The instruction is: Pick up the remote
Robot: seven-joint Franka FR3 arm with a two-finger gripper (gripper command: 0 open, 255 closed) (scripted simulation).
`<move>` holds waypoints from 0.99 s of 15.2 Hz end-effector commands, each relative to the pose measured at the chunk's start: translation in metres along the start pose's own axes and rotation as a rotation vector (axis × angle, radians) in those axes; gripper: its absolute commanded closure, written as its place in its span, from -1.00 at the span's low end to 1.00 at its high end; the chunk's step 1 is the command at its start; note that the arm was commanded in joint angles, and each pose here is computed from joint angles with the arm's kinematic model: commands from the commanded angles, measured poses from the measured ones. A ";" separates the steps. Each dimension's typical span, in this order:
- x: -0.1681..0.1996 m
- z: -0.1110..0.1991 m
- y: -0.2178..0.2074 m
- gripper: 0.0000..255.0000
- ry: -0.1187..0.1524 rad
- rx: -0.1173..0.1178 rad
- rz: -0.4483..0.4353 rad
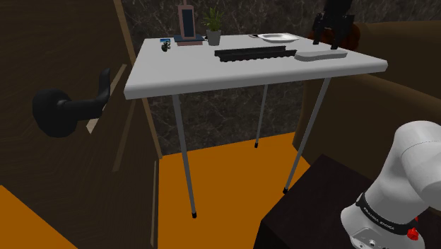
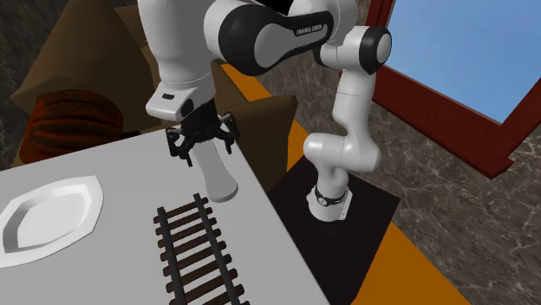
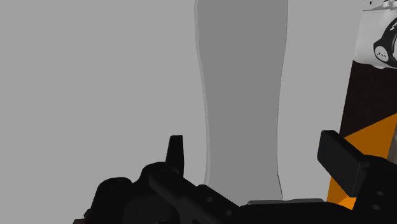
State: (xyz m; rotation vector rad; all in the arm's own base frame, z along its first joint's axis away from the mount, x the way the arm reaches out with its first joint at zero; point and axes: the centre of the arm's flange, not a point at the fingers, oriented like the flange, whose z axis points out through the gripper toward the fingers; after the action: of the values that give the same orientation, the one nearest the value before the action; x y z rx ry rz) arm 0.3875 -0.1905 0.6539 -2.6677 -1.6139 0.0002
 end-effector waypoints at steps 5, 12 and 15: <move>0.000 0.028 0.002 -1.00 -0.002 0.000 -0.010; 0.000 0.028 0.002 1.00 -0.002 0.000 -0.010; 0.000 0.028 0.002 1.00 -0.002 0.000 -0.010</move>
State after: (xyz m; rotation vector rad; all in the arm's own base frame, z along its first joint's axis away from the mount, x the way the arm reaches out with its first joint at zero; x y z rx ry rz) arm 0.3889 -0.1909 0.6267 -2.6607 -1.6304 -0.0008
